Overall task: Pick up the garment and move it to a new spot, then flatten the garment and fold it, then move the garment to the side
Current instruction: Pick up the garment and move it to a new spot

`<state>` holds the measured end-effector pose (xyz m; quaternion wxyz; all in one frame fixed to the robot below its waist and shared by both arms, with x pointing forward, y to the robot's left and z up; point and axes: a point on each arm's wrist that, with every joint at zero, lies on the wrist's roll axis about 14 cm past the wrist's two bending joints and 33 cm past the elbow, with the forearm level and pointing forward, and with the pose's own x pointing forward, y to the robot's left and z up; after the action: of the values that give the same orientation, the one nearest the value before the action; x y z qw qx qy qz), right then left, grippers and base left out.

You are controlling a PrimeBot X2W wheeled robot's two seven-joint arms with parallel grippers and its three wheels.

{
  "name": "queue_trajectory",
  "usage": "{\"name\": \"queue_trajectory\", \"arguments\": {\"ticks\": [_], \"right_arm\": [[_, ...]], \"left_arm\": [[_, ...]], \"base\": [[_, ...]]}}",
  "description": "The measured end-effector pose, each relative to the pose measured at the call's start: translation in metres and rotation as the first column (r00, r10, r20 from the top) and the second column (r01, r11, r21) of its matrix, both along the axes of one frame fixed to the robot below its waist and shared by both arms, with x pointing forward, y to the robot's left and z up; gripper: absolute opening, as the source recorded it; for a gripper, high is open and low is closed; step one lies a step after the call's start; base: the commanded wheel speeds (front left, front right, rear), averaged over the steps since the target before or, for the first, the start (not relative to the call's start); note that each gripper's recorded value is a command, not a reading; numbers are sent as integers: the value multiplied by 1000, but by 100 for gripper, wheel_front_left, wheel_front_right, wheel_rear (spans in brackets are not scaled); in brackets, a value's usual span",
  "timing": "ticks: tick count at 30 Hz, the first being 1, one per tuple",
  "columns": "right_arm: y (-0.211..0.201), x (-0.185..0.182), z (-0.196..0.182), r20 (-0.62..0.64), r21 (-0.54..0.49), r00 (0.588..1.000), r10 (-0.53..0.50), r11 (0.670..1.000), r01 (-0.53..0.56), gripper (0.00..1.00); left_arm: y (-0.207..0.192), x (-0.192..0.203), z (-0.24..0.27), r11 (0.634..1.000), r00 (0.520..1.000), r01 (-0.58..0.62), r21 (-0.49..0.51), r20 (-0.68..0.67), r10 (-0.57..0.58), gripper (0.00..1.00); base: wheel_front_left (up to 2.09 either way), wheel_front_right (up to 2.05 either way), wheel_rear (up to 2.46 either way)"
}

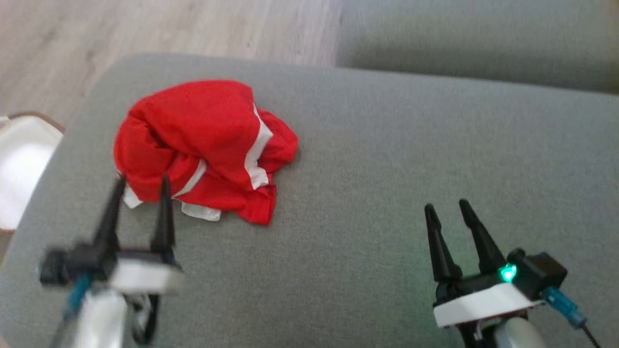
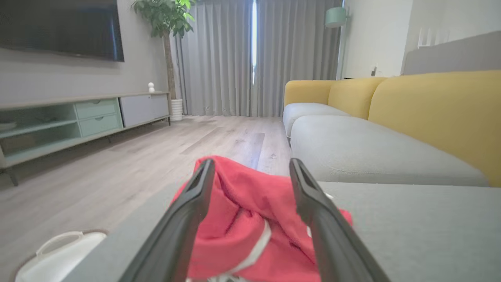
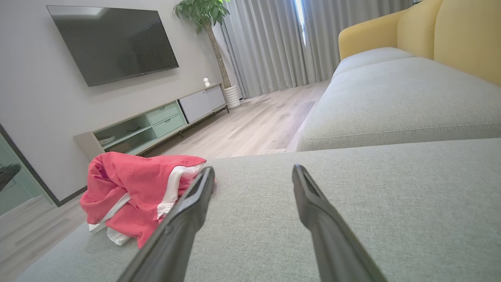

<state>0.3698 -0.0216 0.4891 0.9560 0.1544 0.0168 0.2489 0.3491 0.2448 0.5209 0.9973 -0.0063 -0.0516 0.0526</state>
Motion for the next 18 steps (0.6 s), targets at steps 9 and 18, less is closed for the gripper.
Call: {"name": "queue_trajectory", "arguments": {"ticks": [9,18], "right_arm": [[-18,33,-12,-18,0,998,-64,998,64,100],[-40,49,-27,-46,-11,990,-135,991,134,100]], "left_arm": [[29,95,-7,968,959,117,221,-279,-52,100],[45,108,-97,978,741,150,146,-672,-13,100]], "base": [[0,0,0],[0,0,0]]}}
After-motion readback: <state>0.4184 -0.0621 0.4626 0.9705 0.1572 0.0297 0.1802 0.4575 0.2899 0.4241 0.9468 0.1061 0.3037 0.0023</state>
